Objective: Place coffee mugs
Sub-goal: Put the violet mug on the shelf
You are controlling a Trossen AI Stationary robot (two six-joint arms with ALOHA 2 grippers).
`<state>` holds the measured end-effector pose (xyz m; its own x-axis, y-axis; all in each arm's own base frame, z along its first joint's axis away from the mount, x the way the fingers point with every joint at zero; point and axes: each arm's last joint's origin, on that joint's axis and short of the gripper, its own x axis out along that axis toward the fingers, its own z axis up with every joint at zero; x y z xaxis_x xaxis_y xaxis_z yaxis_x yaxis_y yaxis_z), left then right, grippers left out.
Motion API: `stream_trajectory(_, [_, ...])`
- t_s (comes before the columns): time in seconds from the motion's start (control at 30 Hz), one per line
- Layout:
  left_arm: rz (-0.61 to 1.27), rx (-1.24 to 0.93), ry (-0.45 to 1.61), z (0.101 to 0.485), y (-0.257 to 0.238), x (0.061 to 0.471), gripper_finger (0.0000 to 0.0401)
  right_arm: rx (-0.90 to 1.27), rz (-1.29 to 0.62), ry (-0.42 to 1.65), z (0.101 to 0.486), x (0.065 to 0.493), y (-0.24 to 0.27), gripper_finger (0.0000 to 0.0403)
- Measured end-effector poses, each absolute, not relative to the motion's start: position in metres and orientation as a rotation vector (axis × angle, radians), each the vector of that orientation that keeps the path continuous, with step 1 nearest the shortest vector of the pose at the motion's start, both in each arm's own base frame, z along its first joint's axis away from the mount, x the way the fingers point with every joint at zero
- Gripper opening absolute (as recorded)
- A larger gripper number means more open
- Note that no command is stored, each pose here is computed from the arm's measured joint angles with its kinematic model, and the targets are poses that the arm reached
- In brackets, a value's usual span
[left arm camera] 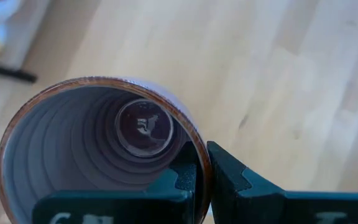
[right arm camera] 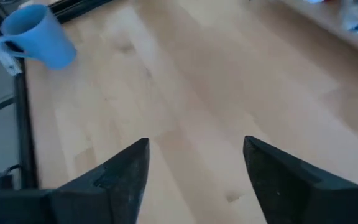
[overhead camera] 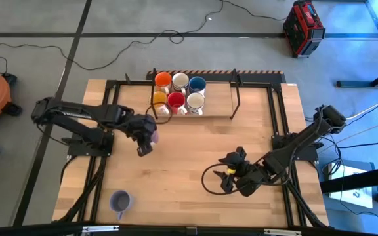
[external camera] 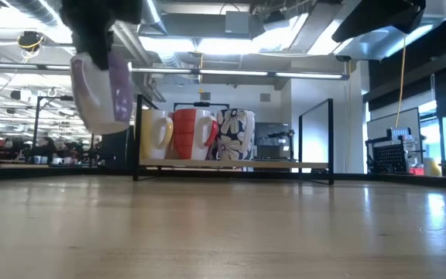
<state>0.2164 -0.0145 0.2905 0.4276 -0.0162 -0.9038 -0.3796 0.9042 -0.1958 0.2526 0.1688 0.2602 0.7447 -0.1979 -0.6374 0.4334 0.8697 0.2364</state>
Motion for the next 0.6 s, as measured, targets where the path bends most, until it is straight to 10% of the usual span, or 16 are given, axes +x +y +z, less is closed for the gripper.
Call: stream_trajectory(0.6, [0.164,-0.286,1.131,0.277,-0.090,0.315,0.0012,0.322,-0.236,0.652,0.237,0.239,0.219,0.0273])
